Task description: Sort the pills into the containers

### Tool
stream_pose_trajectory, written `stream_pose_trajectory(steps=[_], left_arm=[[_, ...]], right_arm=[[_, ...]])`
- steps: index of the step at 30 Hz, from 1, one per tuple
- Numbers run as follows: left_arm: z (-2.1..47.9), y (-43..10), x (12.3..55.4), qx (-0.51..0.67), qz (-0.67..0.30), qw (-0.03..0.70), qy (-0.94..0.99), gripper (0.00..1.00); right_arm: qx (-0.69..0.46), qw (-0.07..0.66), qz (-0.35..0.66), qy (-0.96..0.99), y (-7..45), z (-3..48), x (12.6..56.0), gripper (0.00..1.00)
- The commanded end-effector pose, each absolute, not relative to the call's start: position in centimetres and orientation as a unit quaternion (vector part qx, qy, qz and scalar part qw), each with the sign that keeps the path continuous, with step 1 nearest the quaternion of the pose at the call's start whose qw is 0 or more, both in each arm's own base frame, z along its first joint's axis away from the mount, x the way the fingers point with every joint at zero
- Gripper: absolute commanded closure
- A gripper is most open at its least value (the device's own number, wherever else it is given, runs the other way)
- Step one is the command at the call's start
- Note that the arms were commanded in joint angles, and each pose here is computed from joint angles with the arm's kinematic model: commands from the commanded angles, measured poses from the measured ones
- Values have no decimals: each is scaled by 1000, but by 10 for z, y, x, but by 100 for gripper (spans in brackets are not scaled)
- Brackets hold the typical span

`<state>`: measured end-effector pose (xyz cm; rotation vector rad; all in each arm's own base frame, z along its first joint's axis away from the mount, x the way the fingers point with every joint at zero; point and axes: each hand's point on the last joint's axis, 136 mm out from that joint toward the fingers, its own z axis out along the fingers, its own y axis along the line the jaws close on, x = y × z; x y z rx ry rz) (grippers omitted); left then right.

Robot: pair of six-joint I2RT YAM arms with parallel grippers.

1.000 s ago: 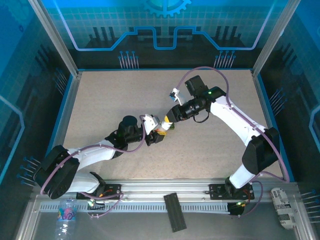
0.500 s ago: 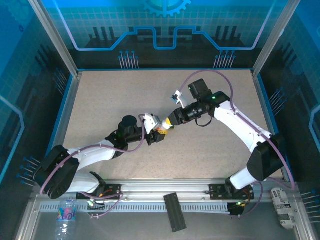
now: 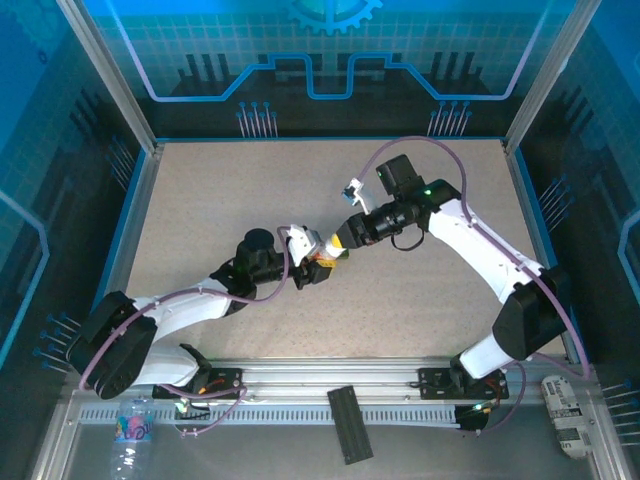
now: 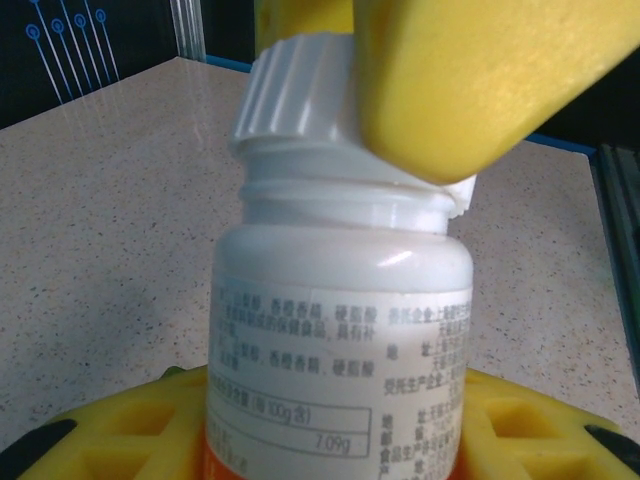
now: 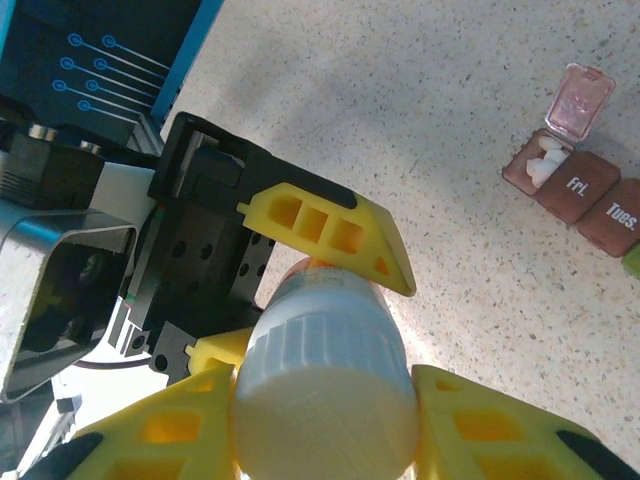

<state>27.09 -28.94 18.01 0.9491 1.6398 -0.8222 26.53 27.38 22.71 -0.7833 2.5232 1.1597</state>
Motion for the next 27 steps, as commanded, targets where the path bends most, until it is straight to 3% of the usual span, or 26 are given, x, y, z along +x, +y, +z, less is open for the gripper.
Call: stream_pose_trajectory(steps=[1,15,27], left_arm=[[248,-299,268,427,-348,580,600,100],[250,-301,259,441,-365,566,593,100],[264,-303,269,409,-379,587,587,100]], right_arm=[[-285,87,384,874,275,221,255,72],[-326,69,390,859,290,222,257,73],[-222,87,390,889,303,216,270,72]])
